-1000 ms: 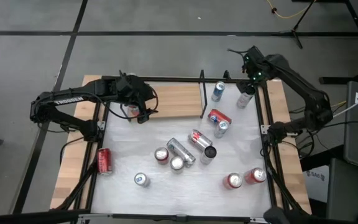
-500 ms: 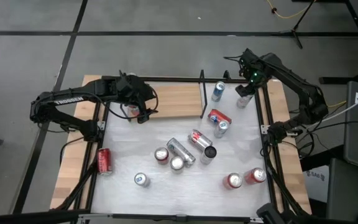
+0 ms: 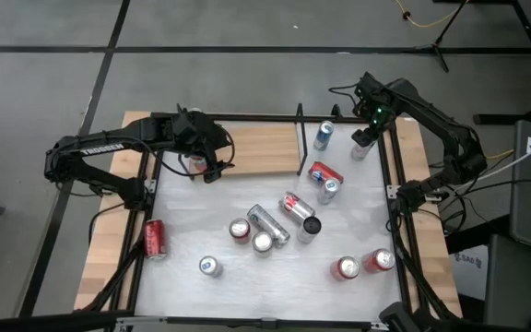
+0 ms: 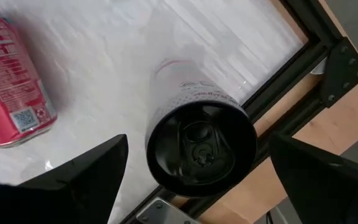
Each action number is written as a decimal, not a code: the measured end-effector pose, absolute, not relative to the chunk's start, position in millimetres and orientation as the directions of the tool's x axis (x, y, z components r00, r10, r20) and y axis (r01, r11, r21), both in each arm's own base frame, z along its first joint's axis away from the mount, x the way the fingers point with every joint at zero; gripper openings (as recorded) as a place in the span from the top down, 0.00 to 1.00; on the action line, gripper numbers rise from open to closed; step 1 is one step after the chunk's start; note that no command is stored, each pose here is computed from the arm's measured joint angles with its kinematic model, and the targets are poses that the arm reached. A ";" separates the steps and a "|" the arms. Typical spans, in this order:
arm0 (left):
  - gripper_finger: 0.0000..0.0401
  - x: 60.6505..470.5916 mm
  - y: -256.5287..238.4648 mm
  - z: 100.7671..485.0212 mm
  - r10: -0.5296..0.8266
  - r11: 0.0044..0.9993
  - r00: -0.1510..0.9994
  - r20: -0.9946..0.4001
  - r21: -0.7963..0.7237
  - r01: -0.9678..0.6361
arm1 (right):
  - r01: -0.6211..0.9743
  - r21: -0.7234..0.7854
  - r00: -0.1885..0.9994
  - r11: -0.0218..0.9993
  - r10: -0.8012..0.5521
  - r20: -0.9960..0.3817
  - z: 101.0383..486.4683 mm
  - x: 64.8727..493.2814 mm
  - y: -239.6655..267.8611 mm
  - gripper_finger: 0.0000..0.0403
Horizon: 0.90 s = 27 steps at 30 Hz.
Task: Place canned beverage on shelf
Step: Put the white pink soda can on the shelf
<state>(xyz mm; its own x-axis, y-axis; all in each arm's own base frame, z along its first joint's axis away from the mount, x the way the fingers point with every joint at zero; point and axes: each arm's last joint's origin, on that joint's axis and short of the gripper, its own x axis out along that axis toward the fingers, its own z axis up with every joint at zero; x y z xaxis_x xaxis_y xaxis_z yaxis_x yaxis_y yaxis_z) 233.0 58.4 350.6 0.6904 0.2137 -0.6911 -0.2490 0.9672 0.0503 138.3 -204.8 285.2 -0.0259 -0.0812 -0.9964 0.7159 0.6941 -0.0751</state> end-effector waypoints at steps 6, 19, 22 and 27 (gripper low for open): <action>0.20 233.0 58.4 350.6 0.214 0.967 0.690 -0.691 0.050 -0.249 | 0.715 -0.076 -0.022 0.695 -0.087 -0.996 285.3 138.6 -205.4 0.06; 0.20 233.0 58.4 350.5 0.214 0.967 0.690 -0.691 0.050 -0.249 | 0.723 -0.091 -0.027 0.685 -0.103 -0.994 284.5 139.0 -206.4 0.06; 0.20 233.0 58.4 350.5 0.213 0.967 0.690 -0.691 0.050 -0.249 | 0.715 -0.094 -0.043 0.692 -0.091 -0.995 273.2 139.9 -204.0 0.06; 0.20 233.0 58.5 350.5 0.214 0.967 0.690 -0.692 0.050 -0.249 | 0.696 -0.119 -0.096 0.708 -0.073 -0.993 255.8 140.1 -197.8 0.06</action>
